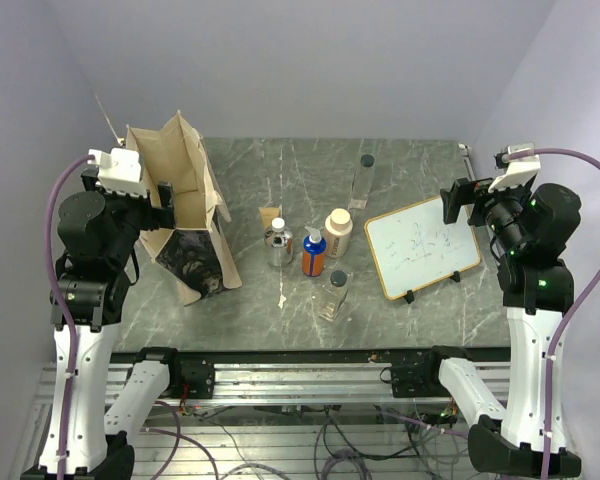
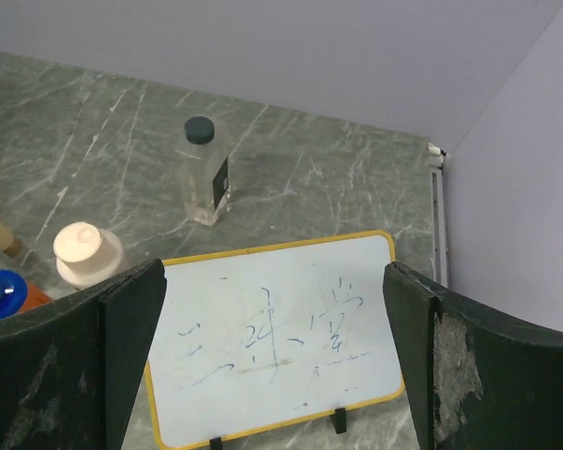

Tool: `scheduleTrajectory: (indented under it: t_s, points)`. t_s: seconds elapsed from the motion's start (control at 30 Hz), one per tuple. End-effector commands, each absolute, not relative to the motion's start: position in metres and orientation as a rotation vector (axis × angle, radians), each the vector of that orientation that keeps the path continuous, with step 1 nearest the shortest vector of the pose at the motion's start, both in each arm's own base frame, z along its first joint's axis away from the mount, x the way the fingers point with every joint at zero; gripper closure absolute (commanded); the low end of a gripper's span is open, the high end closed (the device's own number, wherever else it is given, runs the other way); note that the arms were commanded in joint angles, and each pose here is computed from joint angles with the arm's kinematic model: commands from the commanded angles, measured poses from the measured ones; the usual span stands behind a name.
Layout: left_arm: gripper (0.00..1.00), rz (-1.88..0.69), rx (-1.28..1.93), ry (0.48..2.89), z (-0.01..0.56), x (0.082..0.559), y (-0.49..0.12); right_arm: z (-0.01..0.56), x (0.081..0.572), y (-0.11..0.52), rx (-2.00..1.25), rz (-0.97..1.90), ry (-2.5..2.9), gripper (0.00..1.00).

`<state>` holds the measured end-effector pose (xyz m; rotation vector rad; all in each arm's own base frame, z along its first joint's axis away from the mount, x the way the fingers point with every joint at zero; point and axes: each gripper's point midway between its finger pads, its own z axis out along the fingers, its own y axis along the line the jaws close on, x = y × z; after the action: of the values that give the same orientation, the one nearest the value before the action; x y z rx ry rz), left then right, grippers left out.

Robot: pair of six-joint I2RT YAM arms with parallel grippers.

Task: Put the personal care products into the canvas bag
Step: Move the canvas bag to the center of the board.

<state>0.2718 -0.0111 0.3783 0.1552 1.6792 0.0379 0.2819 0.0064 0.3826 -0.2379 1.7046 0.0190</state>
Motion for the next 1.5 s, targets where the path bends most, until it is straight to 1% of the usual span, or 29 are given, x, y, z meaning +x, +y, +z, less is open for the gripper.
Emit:
scheduleTrajectory:
  t_s: [0.0, 0.43, 0.77, 1.07, 1.2, 1.3, 1.47]
  points:
    - [0.03, 0.018, 0.18, 1.639, 0.391, 0.272, -0.015, 0.392, 0.281, 0.01, -0.264, 0.029, 1.663, 0.0]
    - [0.03, -0.005, 0.194, 1.669, 0.389, 0.278, -0.019, 0.389, 0.29, 0.01, -0.288, 0.034, 1.679, 0.0]
    - [0.03, -0.091, 0.253, 1.743, 0.386, 0.285, -0.034, 0.391, 0.295, 0.015, -0.34, 0.052, 1.687, 0.0]
    - [0.03, -0.194, 0.237, 1.837, 0.373, 0.317, -0.051, 0.385, 0.303, 0.019, -0.368, 0.085, 1.709, 0.0]
    - [0.03, -0.219, 0.235, 1.882, 0.363, 0.337, -0.071, 0.381, 0.308, 0.022, -0.376, 0.106, 1.719, 0.0]
    - [0.03, -0.196, 0.231, 1.915, 0.352, 0.352, -0.086, 0.377, 0.311, 0.024, -0.37, 0.13, 1.726, 0.0]
    - [0.03, -0.081, 0.154, 1.983, 0.328, 0.381, -0.078, 0.369, 0.315, 0.025, -0.365, 0.154, 1.741, 0.0]
